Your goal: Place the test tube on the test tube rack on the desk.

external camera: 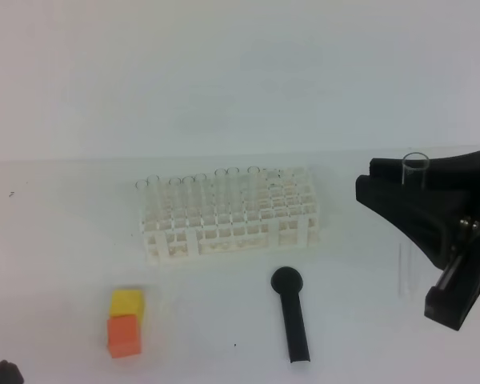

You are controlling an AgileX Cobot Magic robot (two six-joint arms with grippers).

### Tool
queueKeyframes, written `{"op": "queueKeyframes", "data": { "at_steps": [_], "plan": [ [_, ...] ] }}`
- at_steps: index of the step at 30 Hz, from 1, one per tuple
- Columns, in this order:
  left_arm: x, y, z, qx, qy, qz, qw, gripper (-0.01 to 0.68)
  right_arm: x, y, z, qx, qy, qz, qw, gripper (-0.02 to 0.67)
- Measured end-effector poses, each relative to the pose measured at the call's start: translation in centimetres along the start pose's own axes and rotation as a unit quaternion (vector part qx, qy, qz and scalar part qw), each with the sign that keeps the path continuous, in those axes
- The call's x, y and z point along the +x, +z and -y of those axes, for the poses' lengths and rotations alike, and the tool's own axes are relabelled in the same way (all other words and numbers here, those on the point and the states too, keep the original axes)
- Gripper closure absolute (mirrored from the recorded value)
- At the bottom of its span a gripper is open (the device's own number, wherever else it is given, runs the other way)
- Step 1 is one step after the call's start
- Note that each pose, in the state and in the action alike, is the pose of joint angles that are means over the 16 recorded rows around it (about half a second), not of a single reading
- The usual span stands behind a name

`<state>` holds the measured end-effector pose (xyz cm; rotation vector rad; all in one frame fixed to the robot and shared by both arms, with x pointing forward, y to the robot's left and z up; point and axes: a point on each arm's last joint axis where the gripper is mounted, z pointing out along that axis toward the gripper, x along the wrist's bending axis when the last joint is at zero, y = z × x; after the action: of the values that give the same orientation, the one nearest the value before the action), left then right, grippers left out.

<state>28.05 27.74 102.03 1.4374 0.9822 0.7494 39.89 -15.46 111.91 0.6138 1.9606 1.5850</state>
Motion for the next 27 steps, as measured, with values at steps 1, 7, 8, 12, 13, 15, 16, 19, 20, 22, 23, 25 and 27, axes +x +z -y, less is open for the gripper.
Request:
{"op": "queueKeyframes", "data": {
  "at_steps": [1, 7, 8, 12, 13, 15, 16, 19, 20, 22, 23, 25, 27],
  "plan": [
    [0.0, 0.0, 0.2, -0.002, 0.000, -0.003, 1.000, 0.674, 0.0, 0.0, 0.0, 0.000, -0.002, 0.001, 1.000, 0.536],
    [0.5, 0.4, 2.2, 0.004, -0.002, -0.028, 1.000, 0.674, -0.2, 0.0, 0.0, 0.002, -0.012, 0.009, 1.000, 0.536],
    [0.6, 0.5, 2.6, 0.007, -0.003, -0.034, 0.999, 0.674, -0.2, 0.0, 0.1, 0.003, -0.013, 0.011, 1.000, 0.536],
    [1.0, 0.9, 4.1, 0.021, -0.006, -0.057, 0.998, 0.674, -0.3, 0.0, 0.1, 0.004, -0.017, 0.016, 1.000, 0.536],
    [1.2, 1.0, 4.5, 0.026, -0.007, -0.063, 0.998, 0.674, -0.3, 0.0, 0.1, 0.005, -0.017, 0.016, 1.000, 0.536],
    [1.3, 1.1, 5.2, 0.034, -0.008, -0.074, 0.997, 0.674, -0.3, 0.0, 0.1, 0.005, -0.017, 0.017, 1.000, 0.536],
    [1.4, 1.2, 5.4, 0.038, -0.009, -0.079, 0.996, 0.674, -0.3, 0.0, 0.2, 0.006, -0.017, 0.018, 1.000, 0.536],
    [1.6, 1.2, 5.9, 0.046, -0.011, -0.091, 0.995, 0.674, -0.3, 0.0, 0.2, 0.006, -0.017, 0.018, 1.000, 0.536],
    [1.6, 1.2, 5.9, 0.048, -0.011, -0.094, 0.994, 0.674, -0.3, 0.0, 0.2, 0.006, -0.016, 0.018, 1.000, 0.536],
    [1.7, 1.2, 5.9, 0.048, -0.012, -0.099, 0.994, 0.674, -0.3, 0.0, 0.2, 0.006, -0.016, 0.018, 1.000, 0.536],
    [1.7, 1.2, 5.9, 0.047, -0.012, -0.102, 0.994, 0.674, -0.3, 0.0, 0.2, 0.006, -0.015, 0.018, 1.000, 0.536],
    [1.7, 1.2, 5.9, 0.045, -0.013, -0.105, 0.993, 0.674, -0.3, 0.0, 0.2, 0.006, -0.015, 0.018, 1.000, 0.536],
    [1.8, 1.2, 5.9, 0.046, -0.013, -0.106, 0.993, 0.674, -0.3, 0.0, 0.3, 0.006, -0.014, 0.018, 1.000, 0.536]
  ]
}}
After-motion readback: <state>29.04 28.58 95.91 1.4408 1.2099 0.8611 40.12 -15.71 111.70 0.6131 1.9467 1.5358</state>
